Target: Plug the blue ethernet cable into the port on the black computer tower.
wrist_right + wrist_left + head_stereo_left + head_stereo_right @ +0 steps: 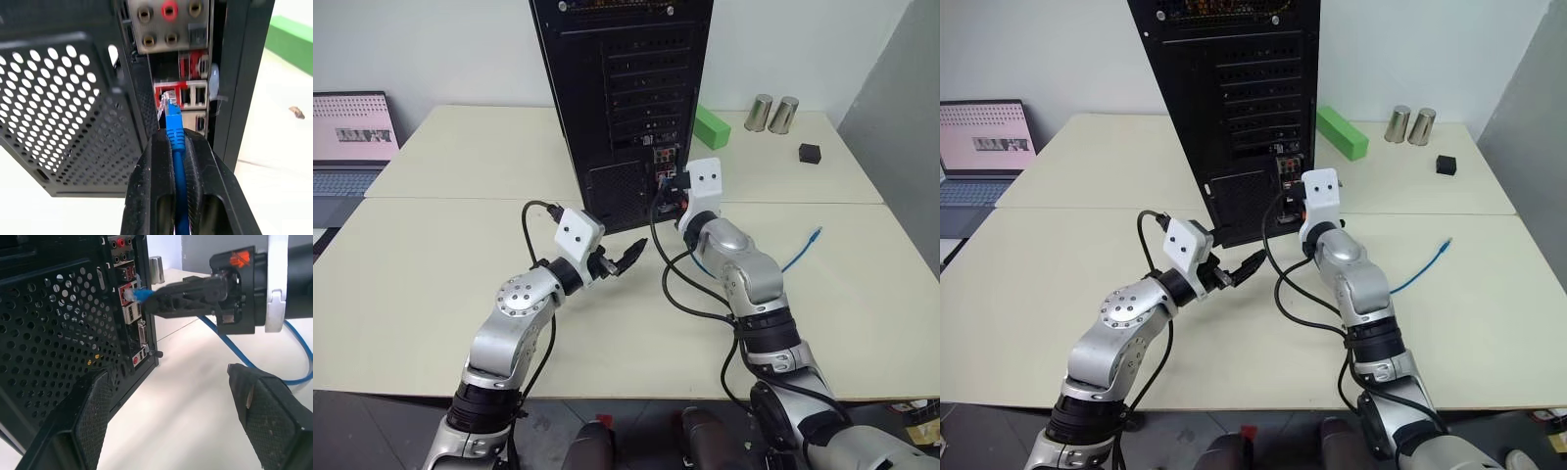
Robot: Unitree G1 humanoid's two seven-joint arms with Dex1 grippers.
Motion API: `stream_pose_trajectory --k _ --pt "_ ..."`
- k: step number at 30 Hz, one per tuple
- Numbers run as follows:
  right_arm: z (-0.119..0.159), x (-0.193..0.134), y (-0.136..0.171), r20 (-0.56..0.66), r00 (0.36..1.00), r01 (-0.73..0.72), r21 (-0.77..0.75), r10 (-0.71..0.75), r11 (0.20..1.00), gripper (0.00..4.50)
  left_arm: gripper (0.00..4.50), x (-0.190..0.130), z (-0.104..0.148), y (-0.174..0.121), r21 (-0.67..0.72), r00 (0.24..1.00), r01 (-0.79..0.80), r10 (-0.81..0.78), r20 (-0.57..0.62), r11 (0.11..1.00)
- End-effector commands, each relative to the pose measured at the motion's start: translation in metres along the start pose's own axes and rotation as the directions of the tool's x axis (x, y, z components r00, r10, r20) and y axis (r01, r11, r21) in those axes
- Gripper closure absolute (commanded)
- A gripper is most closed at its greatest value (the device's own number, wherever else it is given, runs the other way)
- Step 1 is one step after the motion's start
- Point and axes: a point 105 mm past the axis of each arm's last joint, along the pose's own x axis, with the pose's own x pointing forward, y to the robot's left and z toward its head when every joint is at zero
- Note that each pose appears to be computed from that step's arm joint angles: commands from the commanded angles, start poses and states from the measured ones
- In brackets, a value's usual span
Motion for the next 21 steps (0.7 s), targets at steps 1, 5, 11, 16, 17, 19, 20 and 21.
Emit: stream_pose_trajectory --k 1,5,11,16,17,19,20,21 --pt "0.03 -0.002 0.007 0.098 0.995 -0.019 -0.027 0.021 0.999 4.5 0.65 0.001 0.016 -0.003 0.039 0.998 0.007 -0.009 0.059 0.999" --pt "0.027 -0.001 0.006 0.088 0.996 -0.016 -0.028 0.018 0.999 4.5 0.65 0.001 0.016 -0.003 0.039 0.998 0.009 -0.012 0.058 0.999" --pt "0.025 0.001 0.004 0.075 0.997 -0.012 -0.03 0.014 0.999 4.5 0.65 0.001 0.016 -0.003 0.042 0.998 0.011 -0.014 0.057 0.999" --pt "0.021 0.002 0.005 0.059 0.998 -0.02 -0.044 0.023 0.999 4.5 0.65 0.001 0.016 -0.003 0.043 0.998 0.011 -0.013 0.058 0.999" --pt "0.02 0.003 0.005 0.057 0.998 -0.021 -0.045 0.023 0.999 4.5 0.65 0.001 0.016 -0.003 0.043 0.998 0.011 -0.013 0.059 0.999" --pt "0.019 0.003 0.005 0.053 0.998 -0.023 -0.051 0.025 0.998 4.5 0.65 0.001 0.016 -0.003 0.044 0.998 0.011 -0.014 0.06 0.999" --pt "0.019 0.004 0.005 0.05 0.998 -0.023 -0.053 0.025 0.998 4.5 0.65 0.002 0.016 -0.003 0.044 0.998 0.011 -0.013 0.06 0.999" --pt "0.018 0.004 0.005 0.048 0.999 -0.023 -0.054 0.025 0.998 4.5 0.65 0.002 0.016 -0.003 0.044 0.998 0.01 -0.013 0.06 0.999"
